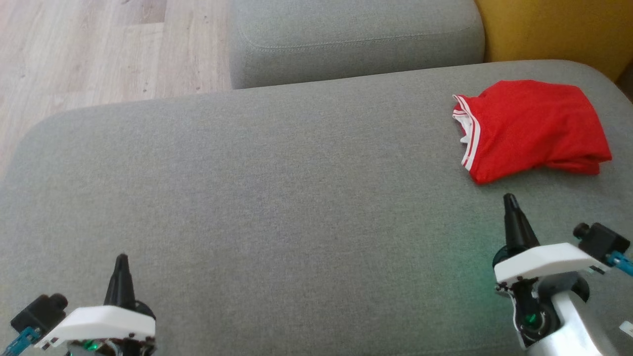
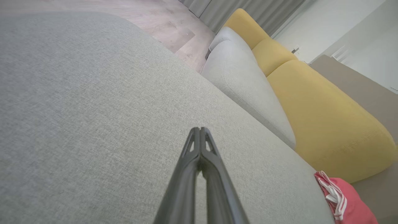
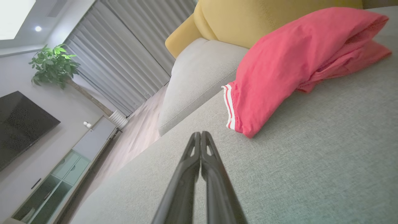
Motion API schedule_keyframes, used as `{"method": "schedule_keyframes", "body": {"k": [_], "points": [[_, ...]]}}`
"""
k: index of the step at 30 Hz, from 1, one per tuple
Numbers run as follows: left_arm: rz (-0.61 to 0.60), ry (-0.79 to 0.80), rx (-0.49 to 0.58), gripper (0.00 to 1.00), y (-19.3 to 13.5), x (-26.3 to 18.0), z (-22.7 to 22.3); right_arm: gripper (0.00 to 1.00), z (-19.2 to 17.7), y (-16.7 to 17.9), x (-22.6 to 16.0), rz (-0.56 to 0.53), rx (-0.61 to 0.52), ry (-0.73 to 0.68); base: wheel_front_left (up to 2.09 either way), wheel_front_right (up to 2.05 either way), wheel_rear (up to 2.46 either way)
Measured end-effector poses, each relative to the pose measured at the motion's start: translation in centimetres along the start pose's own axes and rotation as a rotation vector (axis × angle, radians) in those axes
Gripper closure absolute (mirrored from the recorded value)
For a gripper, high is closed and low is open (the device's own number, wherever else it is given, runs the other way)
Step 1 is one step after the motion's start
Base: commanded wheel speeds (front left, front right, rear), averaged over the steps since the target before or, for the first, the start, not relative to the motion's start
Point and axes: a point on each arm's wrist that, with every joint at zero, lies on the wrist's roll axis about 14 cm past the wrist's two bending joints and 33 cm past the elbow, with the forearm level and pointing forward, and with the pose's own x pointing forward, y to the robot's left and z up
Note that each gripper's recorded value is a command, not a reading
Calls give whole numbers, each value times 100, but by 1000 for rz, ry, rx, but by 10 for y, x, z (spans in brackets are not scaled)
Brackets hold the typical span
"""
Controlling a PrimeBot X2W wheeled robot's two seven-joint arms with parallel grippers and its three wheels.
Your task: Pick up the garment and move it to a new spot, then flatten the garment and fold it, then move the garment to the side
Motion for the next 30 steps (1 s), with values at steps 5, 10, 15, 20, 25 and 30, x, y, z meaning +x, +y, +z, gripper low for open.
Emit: {"method": "schedule_keyframes", "body": {"k": [5,10,15,20,25,30], "points": [[1,1,-54,100,-1,1,1,100,4,0,1,-3,55,-9,0,0,0],[-4,1,-111,100,-4,4,4,100,5,-1,1,-12,115,-15,0,0,0],[-6,5,-167,100,-4,4,4,100,2,-5,-2,-26,174,-6,0,0,0],[-4,12,-233,100,-4,4,3,100,5,-3,0,-27,250,-18,0,0,0],[-4,20,-289,100,-5,4,3,100,5,-6,-2,-35,304,-20,0,0,0],[-5,26,-344,100,-5,5,3,100,9,-7,-1,-36,363,-32,0,0,0]]}}
